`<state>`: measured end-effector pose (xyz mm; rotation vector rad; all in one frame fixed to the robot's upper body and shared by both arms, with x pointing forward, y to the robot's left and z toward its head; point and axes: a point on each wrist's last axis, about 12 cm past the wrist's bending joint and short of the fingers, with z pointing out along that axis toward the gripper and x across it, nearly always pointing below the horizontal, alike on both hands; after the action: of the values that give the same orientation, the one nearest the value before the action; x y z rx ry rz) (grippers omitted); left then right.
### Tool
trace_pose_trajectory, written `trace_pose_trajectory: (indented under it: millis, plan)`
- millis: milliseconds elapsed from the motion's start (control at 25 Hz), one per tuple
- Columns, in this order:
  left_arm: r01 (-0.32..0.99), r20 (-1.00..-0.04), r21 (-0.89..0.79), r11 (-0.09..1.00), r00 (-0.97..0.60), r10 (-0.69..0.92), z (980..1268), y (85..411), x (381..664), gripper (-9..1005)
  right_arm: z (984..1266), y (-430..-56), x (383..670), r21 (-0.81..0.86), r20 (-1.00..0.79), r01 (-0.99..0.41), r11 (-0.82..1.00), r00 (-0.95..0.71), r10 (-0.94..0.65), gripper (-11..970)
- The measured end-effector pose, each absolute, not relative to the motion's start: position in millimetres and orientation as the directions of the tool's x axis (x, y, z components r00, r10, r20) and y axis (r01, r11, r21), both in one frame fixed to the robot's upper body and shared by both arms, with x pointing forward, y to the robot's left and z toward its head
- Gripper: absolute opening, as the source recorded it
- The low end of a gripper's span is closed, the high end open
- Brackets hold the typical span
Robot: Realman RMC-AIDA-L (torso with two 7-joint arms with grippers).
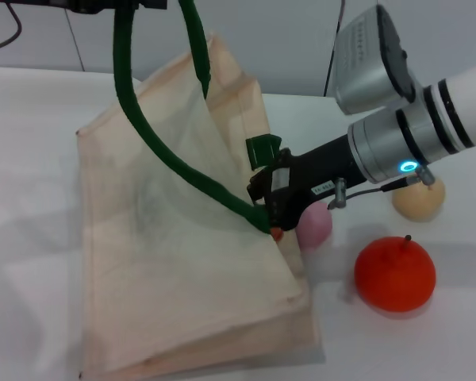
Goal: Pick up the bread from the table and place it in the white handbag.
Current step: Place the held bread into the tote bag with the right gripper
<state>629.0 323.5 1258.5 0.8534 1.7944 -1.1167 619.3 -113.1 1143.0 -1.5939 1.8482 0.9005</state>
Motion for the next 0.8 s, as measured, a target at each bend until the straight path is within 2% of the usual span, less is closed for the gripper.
trace_pose_trajectory:
  millis: [400, 800]
  plan:
    - [0.857, -0.9, -0.354, 0.375, -0.421, 0.114, 1257.6, 324.0, 628.7, 161, 1143.0, -113.8, 619.7, 0.122, -0.767, -0.99, 0.069, -0.138, -0.627, 334]
    - [0.847, -0.895, -0.362, 0.39, -0.432, 0.108, 1252.9, 328.8, 626.3, 164, 1136.3, -124.1, 630.3, 0.086, -0.769, -0.978, 0.188, -0.185, -0.612, 770]
